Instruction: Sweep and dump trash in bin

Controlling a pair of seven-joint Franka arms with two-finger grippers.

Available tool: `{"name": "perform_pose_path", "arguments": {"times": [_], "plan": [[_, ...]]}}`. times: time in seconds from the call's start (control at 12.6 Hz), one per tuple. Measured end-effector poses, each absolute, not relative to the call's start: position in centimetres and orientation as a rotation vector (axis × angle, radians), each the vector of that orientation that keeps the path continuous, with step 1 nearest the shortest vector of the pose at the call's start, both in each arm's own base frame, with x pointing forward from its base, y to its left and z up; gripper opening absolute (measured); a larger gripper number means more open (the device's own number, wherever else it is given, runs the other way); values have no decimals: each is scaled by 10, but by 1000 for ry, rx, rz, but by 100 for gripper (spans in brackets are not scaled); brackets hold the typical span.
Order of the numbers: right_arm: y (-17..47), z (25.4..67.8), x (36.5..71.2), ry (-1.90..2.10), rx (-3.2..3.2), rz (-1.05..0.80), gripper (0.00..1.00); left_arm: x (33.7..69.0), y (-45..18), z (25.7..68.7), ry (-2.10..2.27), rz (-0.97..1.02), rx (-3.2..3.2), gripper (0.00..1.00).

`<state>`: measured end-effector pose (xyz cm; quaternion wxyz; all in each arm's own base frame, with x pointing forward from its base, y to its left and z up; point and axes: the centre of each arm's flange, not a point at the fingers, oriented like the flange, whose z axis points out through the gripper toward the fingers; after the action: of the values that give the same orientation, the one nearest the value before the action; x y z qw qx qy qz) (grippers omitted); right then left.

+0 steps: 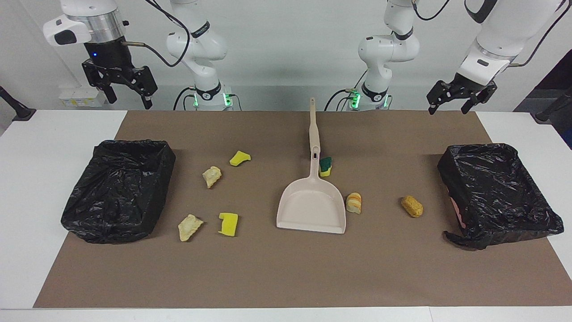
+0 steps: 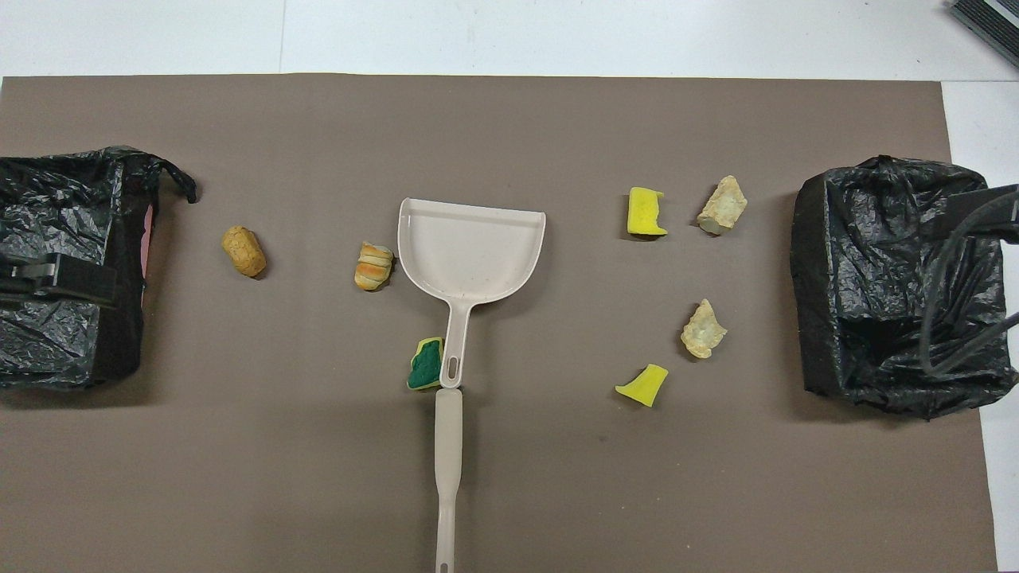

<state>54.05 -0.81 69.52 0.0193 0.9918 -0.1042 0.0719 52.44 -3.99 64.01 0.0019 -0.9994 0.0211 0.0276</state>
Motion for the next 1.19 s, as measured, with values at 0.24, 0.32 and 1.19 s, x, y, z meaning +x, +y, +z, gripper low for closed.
{"name": "perform_pose_path", "arguments": {"times": [0.24,0.32,1.19], "plan": [[-8,694,540,-324,3078,209,100,524,-40,640,66,87,-3136,100],[-8,694,539,-324,3078,205,100,524,-40,640,66,87,-3136,100],[-6,694,536,-319,3079,172,100,529,-49,643,100,17,-3144,100]]}}
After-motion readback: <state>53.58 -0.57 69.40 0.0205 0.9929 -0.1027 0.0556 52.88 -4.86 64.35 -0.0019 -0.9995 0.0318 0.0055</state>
